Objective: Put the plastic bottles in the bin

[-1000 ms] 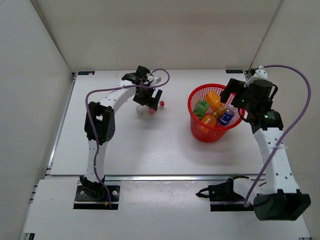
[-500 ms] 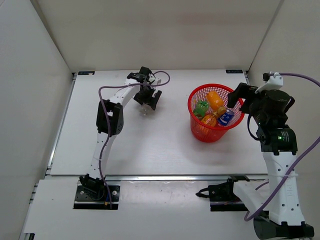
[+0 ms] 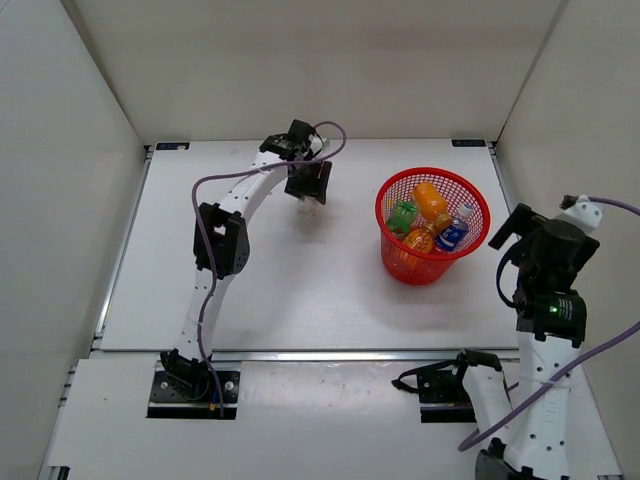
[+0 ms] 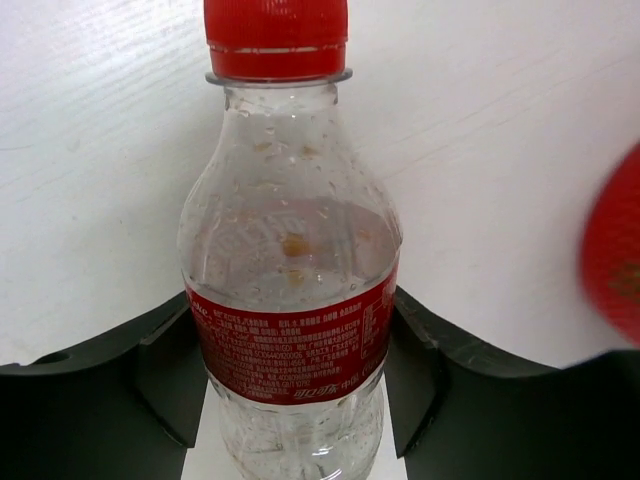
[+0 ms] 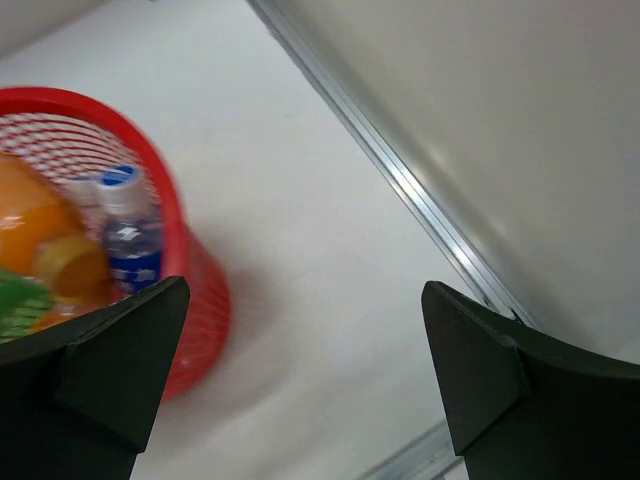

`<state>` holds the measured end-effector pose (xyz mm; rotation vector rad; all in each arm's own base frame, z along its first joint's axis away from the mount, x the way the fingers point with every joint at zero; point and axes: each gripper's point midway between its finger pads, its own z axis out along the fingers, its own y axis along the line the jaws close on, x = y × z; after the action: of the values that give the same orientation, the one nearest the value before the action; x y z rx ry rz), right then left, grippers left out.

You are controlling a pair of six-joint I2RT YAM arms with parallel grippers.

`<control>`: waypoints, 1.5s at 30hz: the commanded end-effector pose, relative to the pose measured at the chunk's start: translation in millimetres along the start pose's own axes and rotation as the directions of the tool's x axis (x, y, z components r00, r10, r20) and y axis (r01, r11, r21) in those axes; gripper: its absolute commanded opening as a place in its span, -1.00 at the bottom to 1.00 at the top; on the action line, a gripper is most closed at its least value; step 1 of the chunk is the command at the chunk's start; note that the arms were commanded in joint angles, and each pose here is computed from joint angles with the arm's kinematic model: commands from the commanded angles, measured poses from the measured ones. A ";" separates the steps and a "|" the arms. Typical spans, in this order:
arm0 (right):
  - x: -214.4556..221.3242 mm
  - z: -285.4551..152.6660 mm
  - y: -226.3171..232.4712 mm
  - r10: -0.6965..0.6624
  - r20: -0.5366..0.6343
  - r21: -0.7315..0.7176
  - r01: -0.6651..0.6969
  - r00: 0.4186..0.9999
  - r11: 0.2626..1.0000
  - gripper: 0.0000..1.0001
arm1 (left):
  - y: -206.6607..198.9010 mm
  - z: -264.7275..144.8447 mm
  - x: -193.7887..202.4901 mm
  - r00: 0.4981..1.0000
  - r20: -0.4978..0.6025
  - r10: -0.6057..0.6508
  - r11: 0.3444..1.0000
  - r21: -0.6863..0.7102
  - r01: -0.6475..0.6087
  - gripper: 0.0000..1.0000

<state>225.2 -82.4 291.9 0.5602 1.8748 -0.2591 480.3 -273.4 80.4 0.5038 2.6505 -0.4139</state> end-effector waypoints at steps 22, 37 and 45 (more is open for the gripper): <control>67.7 3.2 -25.0 0.033 -0.161 0.076 -0.021 0.986 0.997 1.00 | -318.2 -175.6 -38.5 0.801 0.594 0.070 0.918 0.276 -0.285 0.92; 89.8 3.2 -11.3 -0.004 -0.313 0.003 0.005 0.950 1.000 0.98 | -185.3 -270.6 24.8 0.795 0.604 -0.059 0.987 0.153 -0.043 0.97; 90.2 -1.5 -18.4 -0.027 -0.274 0.017 0.033 0.961 0.999 0.98 | 30.2 -270.8 159.2 0.804 0.524 -0.280 0.877 -0.201 0.437 0.96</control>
<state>191.6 -70.0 196.9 0.6194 2.1848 -0.1959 287.6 -170.8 304.5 -0.0399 2.0519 -0.4377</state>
